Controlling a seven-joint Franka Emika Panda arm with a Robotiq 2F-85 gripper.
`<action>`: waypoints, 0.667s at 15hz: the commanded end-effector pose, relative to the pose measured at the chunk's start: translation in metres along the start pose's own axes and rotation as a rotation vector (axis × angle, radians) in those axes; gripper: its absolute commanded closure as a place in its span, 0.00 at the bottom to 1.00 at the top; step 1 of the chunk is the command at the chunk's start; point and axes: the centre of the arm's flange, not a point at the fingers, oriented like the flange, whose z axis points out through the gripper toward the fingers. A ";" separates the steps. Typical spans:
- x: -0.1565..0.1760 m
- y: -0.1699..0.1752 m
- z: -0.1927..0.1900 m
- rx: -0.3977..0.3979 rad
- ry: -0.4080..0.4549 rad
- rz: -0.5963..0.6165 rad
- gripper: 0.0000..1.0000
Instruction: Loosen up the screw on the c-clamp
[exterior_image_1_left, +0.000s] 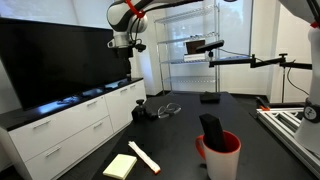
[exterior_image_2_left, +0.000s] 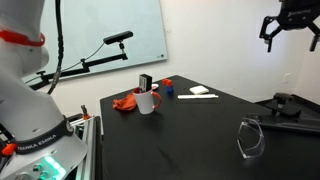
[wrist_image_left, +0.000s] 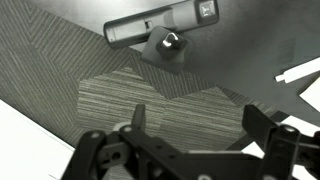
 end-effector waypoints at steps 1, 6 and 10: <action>-0.015 -0.055 0.005 -0.009 0.042 0.189 0.00; -0.012 -0.114 0.037 -0.040 0.081 0.369 0.00; -0.019 -0.141 0.049 -0.036 0.077 0.430 0.00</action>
